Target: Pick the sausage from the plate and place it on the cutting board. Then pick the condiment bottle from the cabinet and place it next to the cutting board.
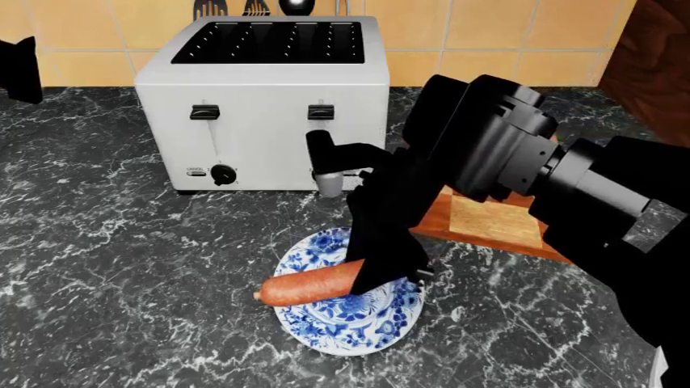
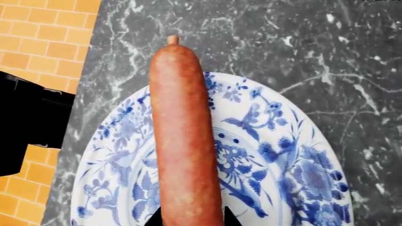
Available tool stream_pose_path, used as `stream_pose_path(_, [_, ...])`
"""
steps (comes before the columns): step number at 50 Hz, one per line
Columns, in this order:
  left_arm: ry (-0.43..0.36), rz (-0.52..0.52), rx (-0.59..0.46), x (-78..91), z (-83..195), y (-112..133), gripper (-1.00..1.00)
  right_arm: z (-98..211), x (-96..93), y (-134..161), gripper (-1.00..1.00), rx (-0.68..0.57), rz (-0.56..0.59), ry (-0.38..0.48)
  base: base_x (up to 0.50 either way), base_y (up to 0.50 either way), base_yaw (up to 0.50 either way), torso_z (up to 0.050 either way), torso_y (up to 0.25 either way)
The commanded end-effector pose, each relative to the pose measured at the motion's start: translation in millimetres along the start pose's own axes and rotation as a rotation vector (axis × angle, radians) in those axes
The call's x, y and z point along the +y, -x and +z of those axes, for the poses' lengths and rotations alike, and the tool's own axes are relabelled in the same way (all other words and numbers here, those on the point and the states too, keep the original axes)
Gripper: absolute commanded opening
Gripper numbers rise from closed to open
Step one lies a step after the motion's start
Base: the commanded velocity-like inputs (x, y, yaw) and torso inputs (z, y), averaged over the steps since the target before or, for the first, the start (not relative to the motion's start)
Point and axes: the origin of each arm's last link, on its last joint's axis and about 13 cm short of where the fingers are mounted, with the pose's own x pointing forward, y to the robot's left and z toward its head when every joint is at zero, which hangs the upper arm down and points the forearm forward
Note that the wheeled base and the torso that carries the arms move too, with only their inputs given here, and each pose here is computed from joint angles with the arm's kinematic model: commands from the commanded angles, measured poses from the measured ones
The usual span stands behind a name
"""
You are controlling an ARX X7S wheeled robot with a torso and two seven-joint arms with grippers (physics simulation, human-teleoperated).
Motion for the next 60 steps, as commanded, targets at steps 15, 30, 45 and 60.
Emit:
stream_pose_path(15, [0.008, 0.01, -0.008, 3.6, 3.1, 0.2, 1.0, 7.4, 34.2, 50.4, -1.0, -0.043, -0.182, 0.057, 0.0, 0.0, 0.0, 0.0, 0.0])
stream_pose_path(30, [0.015, 0.007, -0.043, 0.1, 12.6, -2.8, 1.0, -22.2, 99.2, 86.7, -1.0, -0.023, -0.428, -0.143, 0.0, 0.0, 0.0, 0.0, 0.0])
stream_pose_path(45, [0.02, 0.012, -0.053, 1.0, 14.4, -1.1, 1.0, -57.7, 105.1, 120.7, -1.0, 0.054, -0.712, -0.367, 0.0, 0.0, 0.0, 0.0, 0.0])
stream_pose_path(60, [0.023, 0.014, -0.053, 0.7, 13.4, -0.8, 1.0, -76.6, 110.3, 141.8, -1.0, 0.114, -0.838, -0.499, 0.0, 0.0, 0.0, 0.0, 0.0])
